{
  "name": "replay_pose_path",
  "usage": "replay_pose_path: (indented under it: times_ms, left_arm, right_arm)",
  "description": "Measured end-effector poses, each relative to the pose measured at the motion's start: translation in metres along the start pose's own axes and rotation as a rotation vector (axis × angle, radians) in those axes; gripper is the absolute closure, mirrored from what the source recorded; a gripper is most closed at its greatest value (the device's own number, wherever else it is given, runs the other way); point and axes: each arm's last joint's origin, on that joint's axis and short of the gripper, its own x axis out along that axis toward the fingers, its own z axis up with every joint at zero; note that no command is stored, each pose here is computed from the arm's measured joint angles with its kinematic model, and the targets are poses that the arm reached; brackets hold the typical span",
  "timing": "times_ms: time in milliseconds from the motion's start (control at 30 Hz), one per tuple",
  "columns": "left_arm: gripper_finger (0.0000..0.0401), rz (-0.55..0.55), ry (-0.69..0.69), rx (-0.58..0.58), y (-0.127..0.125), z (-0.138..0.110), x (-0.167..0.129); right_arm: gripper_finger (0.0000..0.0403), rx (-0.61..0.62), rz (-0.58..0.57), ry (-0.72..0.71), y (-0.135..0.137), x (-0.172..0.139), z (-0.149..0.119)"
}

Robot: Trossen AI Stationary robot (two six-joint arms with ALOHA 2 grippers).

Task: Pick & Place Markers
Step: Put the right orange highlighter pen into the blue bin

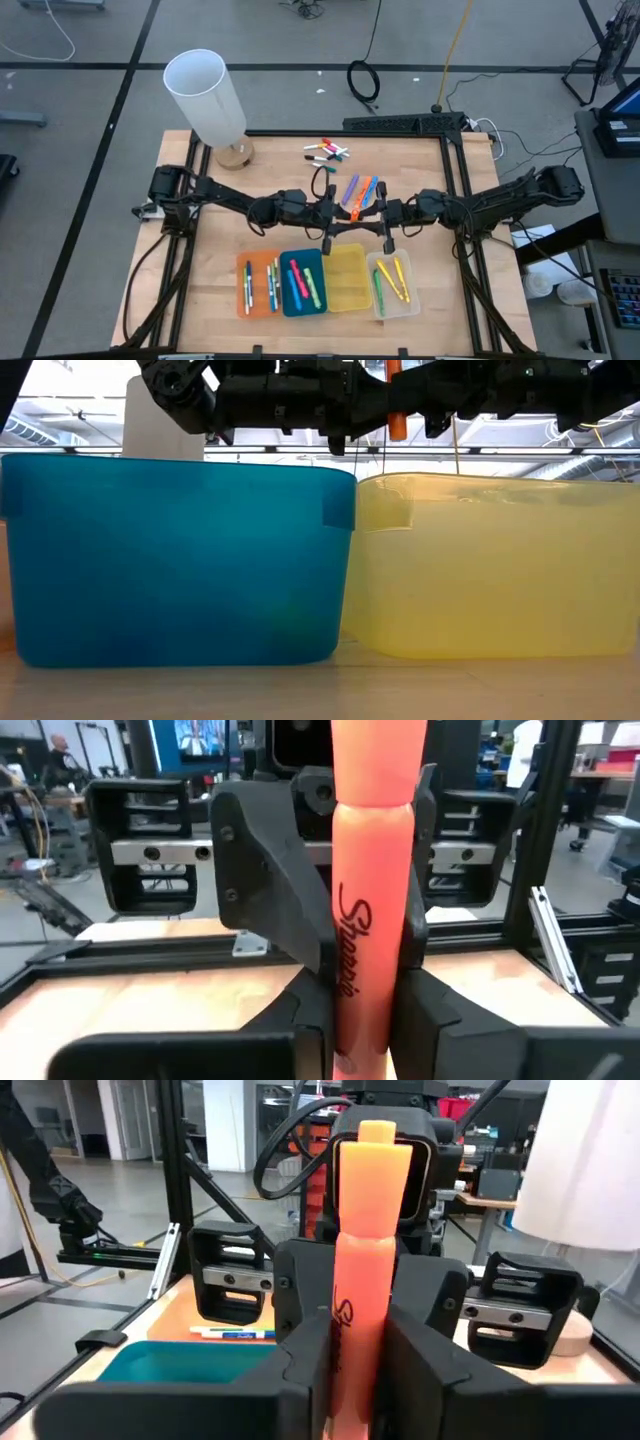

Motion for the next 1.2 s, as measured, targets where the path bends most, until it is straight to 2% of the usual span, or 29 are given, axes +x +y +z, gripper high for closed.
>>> replay_pose_path:
  times_ms: [233, 333, 400, 467, 567, 700, 800, 933, 1067, 1200]
  left_arm:
    - [0.0342, -0.001, 0.056, -0.009, 0.000, 0.012, -0.007]
    - [0.0342, -0.058, 0.143, -0.154, -0.010, 0.019, -0.015]
    - [0.0342, -0.140, 0.228, -0.260, -0.030, 0.014, -0.021]
    - [0.0342, -0.213, 0.299, -0.321, -0.062, -0.001, -0.029]
    - [0.0342, -0.245, 0.387, -0.386, -0.108, -0.020, -0.046]
    - [0.0342, -0.153, 0.422, -0.457, -0.152, -0.033, -0.068]
    - [0.0342, -0.051, 0.452, -0.489, -0.169, -0.044, -0.084]
    - [0.0335, 0.124, 0.498, -0.560, -0.166, -0.060, -0.096]
    - [0.0293, 0.154, 0.521, -0.652, -0.159, -0.064, -0.095]
    - [0.0251, 0.164, 0.506, -0.664, -0.151, -0.063, -0.091]
  right_arm:
    - [0.0270, -0.008, 0.004, 0.012, 0.000, -0.012, 0.011]
    - [0.0259, 0.022, 0.004, 0.036, -0.001, -0.021, 0.015]
    - [0.0256, 0.057, 0.005, 0.057, -0.001, -0.026, 0.017]
    - [0.0256, 0.073, 0.005, 0.072, -0.001, -0.029, 0.017]
    - [0.0260, 0.079, 0.005, 0.063, -0.001, -0.031, 0.020]
    - [0.0266, 0.091, 0.012, 0.060, 0.001, -0.032, 0.017]
    - [0.0268, 0.103, 0.011, 0.051, 0.001, -0.032, 0.017]
    - [0.0268, 0.104, 0.011, 0.042, 0.001, -0.032, 0.018]
    - [0.0269, 0.099, 0.011, 0.043, 0.001, -0.032, 0.018]
    - [0.0269, 0.097, 0.011, 0.046, 0.001, -0.032, 0.018]
